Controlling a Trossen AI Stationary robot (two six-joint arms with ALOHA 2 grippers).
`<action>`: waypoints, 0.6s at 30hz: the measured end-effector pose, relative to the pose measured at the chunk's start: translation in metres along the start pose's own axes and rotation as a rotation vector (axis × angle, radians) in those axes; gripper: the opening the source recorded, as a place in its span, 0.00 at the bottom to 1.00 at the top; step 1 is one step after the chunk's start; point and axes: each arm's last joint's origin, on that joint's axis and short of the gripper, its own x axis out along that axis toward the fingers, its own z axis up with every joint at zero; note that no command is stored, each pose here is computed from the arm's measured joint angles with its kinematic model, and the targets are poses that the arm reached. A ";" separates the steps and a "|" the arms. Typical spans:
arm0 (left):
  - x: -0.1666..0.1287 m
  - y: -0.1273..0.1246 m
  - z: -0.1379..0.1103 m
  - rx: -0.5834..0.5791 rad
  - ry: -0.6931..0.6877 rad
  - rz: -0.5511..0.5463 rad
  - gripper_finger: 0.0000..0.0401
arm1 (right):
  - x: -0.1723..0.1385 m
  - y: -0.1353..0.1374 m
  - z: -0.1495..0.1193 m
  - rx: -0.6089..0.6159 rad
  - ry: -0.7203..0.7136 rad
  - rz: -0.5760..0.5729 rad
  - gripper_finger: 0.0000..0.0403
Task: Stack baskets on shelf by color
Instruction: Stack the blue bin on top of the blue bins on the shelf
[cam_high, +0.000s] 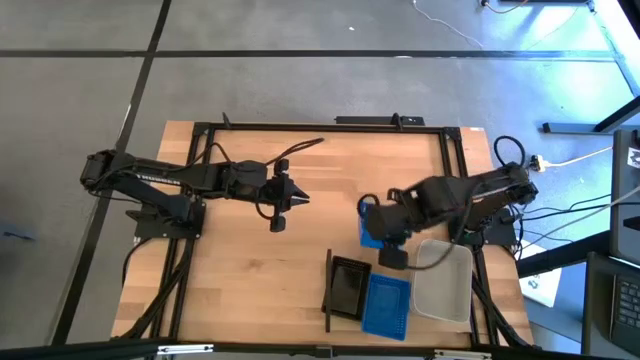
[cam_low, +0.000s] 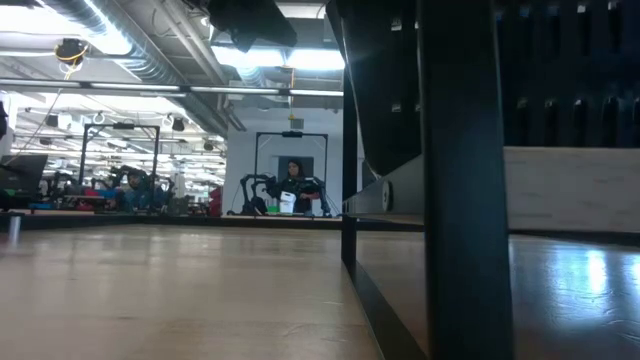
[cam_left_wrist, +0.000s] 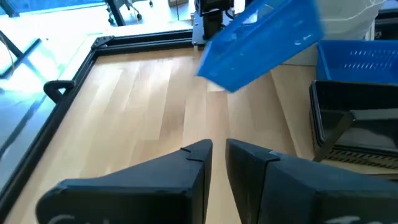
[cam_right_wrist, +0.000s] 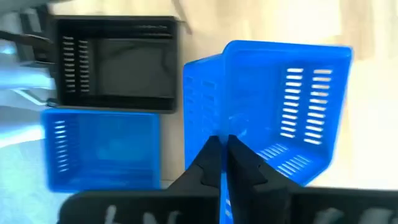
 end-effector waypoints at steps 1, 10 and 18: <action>0.000 0.000 0.000 0.011 0.000 0.000 0.10 | -0.004 0.006 -0.002 0.001 -0.010 0.012 0.00; 0.000 0.000 0.000 0.042 0.000 0.000 0.10 | -0.011 0.052 -0.027 0.007 -0.010 0.075 0.00; 0.000 0.000 0.000 0.042 0.000 0.000 0.10 | -0.014 0.072 -0.045 0.006 0.006 0.110 0.00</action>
